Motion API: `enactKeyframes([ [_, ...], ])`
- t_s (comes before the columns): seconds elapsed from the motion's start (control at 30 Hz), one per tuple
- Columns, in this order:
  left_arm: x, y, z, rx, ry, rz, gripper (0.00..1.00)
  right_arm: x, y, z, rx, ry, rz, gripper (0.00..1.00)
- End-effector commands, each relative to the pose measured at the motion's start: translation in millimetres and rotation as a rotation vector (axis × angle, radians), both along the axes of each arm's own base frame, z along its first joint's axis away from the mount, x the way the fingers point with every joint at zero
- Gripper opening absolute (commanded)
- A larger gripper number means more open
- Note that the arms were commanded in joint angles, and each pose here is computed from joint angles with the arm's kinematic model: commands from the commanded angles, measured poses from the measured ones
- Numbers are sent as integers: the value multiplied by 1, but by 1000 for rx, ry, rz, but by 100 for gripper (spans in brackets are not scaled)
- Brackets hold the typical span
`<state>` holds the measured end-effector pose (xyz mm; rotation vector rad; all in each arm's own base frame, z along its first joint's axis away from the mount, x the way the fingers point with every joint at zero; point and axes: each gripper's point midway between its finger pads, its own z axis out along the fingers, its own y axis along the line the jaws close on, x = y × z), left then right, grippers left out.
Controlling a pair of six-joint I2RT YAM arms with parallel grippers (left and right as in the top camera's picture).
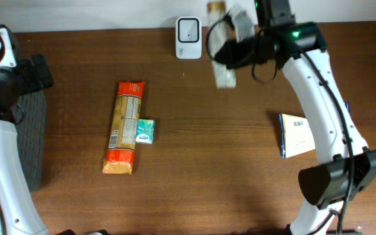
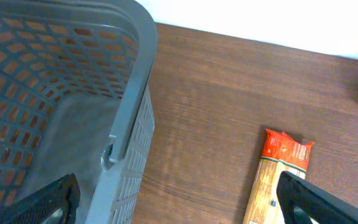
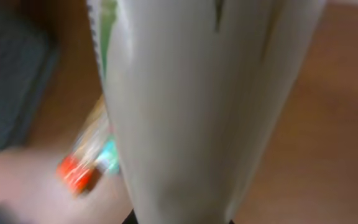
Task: Scan the item barcode
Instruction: 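Hold the white tube in front of the scanner with right gripper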
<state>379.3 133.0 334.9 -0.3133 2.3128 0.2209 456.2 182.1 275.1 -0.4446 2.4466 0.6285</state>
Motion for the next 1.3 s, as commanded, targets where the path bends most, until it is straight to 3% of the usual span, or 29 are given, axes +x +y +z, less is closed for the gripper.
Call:
enactKeyframes([
  [0.0, -1, 1, 7, 20, -12, -6, 99, 39, -27, 23, -235, -176, -189, 4],
  [0.23, -1, 1, 7, 20, -12, -6, 99, 97, -19, -1, -660, -411, -249, 4],
  [0.37, -1, 1, 7, 19, -12, -6, 99, 129, 3, -31, -826, -511, -183, 4],
  [0.67, -1, 1, 7, 19, -12, -6, 99, 173, 4, -93, -862, -544, -192, 4],
  [0.93, -1, 1, 7, 20, -12, -6, 99, 176, 2, -135, -969, -502, -84, 4],
  [1.27, -1, 1, 7, 19, -12, -6, 99, 172, 6, -145, -977, -481, -57, 4],
])
